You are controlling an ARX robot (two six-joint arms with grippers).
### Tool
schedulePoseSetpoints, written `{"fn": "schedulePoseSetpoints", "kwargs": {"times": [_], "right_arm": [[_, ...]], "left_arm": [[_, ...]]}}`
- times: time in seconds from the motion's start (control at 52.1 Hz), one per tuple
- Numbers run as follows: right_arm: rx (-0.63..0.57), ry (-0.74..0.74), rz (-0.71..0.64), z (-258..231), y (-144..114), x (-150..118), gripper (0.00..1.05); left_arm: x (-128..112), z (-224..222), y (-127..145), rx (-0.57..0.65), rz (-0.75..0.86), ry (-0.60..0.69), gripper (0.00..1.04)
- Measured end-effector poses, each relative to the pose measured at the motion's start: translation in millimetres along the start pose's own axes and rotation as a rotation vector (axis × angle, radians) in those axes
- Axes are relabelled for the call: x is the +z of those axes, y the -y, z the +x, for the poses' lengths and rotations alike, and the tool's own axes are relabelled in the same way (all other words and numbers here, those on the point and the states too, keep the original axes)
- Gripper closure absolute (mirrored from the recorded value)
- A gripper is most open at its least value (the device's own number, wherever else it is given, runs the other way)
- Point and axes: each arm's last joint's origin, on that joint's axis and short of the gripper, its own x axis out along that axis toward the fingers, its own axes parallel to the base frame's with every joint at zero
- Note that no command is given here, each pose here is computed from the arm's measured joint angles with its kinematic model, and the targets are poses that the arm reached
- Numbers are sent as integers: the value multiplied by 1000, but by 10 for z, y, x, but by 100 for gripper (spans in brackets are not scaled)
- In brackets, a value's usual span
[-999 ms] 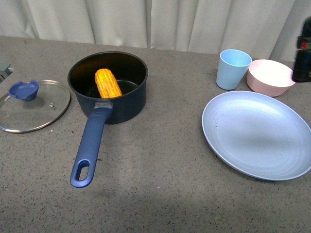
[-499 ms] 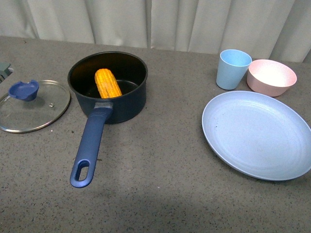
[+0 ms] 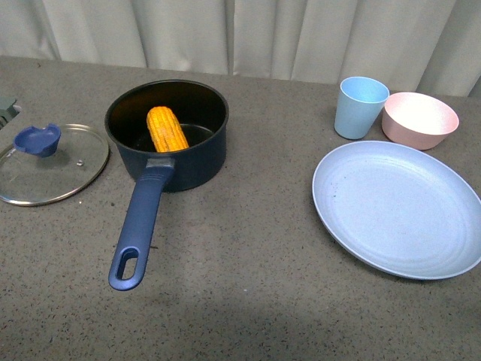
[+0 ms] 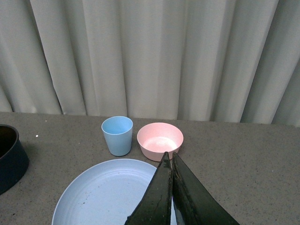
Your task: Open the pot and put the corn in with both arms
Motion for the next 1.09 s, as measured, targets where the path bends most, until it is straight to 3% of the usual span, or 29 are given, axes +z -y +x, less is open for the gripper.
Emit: {"fn": "schedulePoseSetpoints", "kwargs": {"times": [1.095], "right_arm": [[3, -16, 0, -379, 0, -6, 104]], "left_arm": [[0, 0, 0, 0, 0, 0, 7]]}}
